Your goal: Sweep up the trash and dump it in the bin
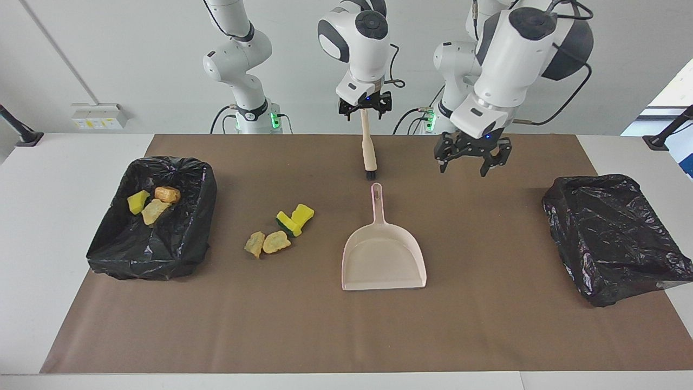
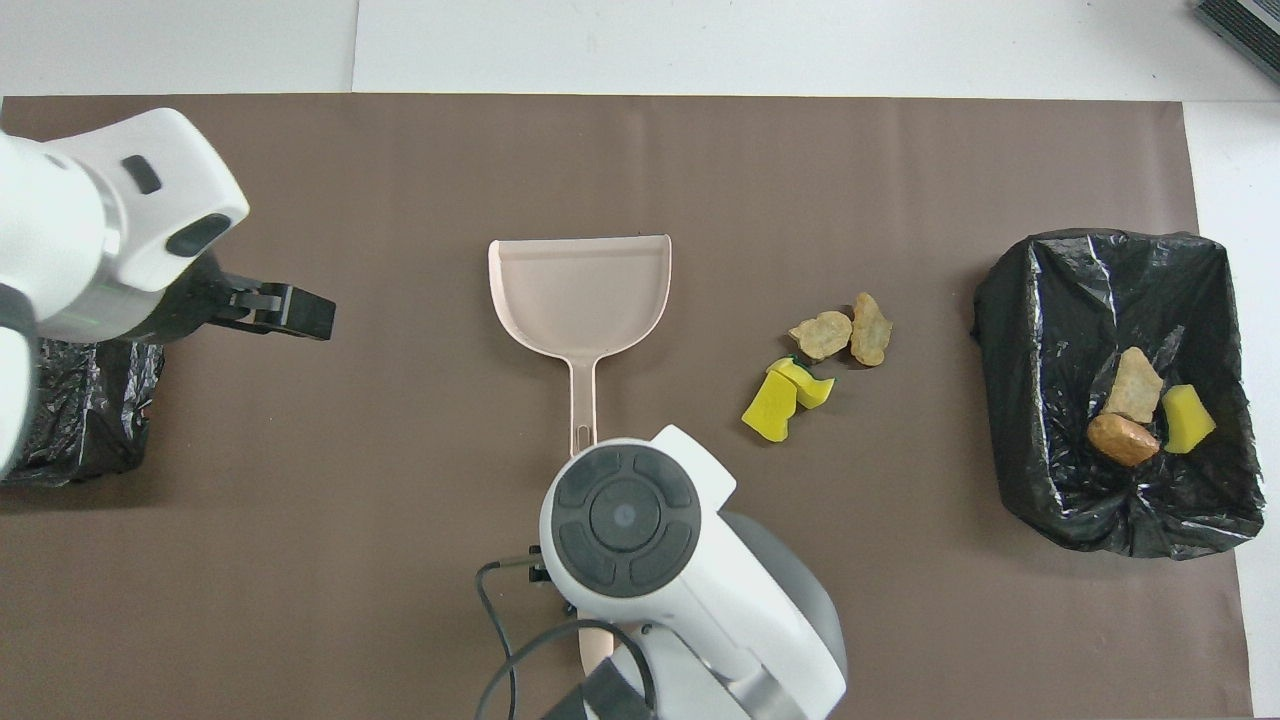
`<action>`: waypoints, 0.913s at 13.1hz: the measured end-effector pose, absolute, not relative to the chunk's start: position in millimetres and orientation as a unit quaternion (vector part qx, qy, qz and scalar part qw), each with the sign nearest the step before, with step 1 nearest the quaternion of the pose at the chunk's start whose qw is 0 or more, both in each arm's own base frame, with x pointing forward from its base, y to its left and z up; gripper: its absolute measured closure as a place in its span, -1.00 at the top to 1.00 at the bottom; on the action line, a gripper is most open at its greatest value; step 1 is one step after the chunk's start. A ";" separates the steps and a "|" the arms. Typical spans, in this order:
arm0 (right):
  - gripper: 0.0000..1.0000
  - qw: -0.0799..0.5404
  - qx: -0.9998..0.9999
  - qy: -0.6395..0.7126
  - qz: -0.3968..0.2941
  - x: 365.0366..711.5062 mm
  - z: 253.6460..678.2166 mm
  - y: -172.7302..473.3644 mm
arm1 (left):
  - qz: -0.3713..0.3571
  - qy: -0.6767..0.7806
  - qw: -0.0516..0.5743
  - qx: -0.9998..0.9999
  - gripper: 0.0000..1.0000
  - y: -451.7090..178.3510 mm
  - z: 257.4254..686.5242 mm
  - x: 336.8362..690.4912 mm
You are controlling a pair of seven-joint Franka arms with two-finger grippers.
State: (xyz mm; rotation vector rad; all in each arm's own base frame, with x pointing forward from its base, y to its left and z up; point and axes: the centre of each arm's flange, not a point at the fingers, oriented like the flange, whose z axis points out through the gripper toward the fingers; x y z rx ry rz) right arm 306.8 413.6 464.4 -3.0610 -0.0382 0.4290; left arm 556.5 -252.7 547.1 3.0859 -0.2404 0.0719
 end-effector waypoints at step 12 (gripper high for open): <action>1.00 0.030 -0.990 0.029 0.136 198.3 344.5 422.9 | 0.027 -0.072 0.031 0.997 1.00 -373.4 366.1 518.3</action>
